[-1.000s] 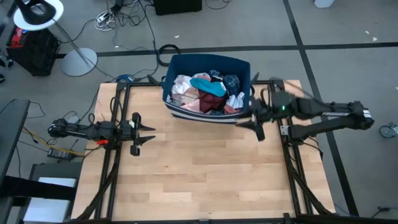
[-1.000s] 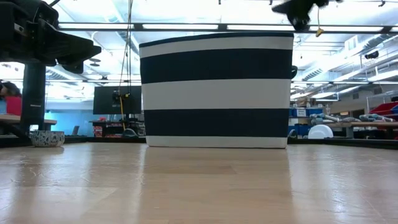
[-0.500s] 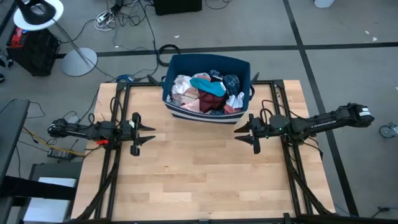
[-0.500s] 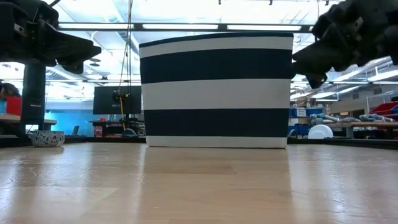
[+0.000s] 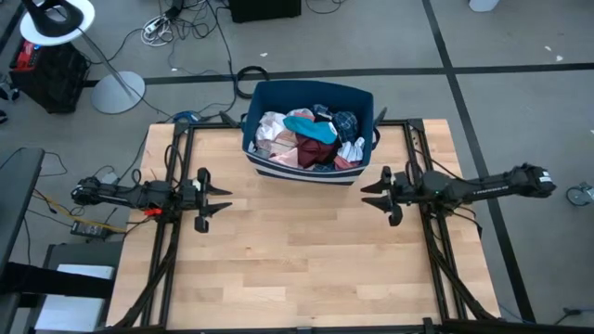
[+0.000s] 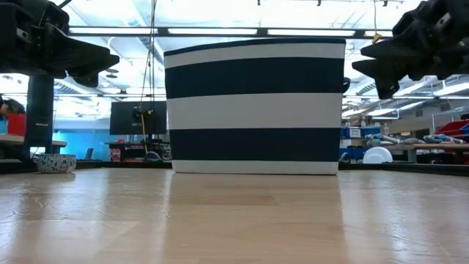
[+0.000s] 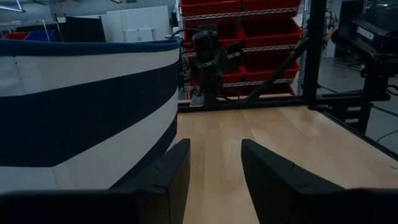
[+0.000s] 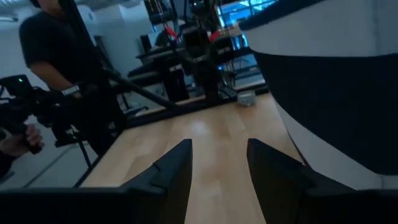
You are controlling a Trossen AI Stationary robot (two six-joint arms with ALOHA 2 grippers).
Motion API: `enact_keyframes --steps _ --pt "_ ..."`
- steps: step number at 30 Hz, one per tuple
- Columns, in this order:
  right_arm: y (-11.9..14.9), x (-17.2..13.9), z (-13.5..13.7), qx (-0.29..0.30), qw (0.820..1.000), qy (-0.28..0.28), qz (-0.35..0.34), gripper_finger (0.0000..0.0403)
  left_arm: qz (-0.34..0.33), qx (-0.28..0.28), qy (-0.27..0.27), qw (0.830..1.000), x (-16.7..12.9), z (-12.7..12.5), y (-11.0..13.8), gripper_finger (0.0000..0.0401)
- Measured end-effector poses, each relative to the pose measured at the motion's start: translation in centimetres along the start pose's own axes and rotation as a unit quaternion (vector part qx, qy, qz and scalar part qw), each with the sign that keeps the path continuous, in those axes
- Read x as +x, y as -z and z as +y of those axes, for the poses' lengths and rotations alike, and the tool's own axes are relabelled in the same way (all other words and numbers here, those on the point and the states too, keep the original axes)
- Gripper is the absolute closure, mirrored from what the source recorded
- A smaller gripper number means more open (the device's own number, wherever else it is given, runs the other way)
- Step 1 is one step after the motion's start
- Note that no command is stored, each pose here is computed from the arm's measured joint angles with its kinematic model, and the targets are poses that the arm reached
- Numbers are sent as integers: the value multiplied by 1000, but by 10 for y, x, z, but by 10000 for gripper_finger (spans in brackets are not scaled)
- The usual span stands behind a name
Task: Sort clothes
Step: Return to Home Position
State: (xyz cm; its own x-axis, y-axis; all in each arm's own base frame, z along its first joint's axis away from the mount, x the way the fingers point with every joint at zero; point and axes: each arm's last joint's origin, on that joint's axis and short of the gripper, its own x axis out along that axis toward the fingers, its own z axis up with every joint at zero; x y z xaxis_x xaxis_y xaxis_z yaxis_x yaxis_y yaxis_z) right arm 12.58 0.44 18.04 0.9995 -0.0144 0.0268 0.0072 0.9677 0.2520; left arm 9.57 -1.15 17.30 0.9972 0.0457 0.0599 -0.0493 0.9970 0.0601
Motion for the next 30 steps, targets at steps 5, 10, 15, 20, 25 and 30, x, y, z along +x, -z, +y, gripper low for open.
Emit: enact_keyframes --steps 5,10,15,20,25,30 --pt "7 -8 -2 9 1000 -2 -7 247 0 0 0 1000 0 0 0 251" --pt "15 -12 -6 23 999 27 33 247 0 0 0 1000 0 0 0 251" --pt "22 -17 -10 21 996 66 61 247 0 0 0 1000 0 0 0 251" --pt "23 -18 -10 9 995 74 70 248 0 0 0 1000 0 0 0 251" --pt "24 -18 -10 -6 995 63 78 248 0 0 0 1000 0 0 0 251" --pt "26 -17 -10 -23 994 55 87 249 0 0 0 1000 0 0 0 251"
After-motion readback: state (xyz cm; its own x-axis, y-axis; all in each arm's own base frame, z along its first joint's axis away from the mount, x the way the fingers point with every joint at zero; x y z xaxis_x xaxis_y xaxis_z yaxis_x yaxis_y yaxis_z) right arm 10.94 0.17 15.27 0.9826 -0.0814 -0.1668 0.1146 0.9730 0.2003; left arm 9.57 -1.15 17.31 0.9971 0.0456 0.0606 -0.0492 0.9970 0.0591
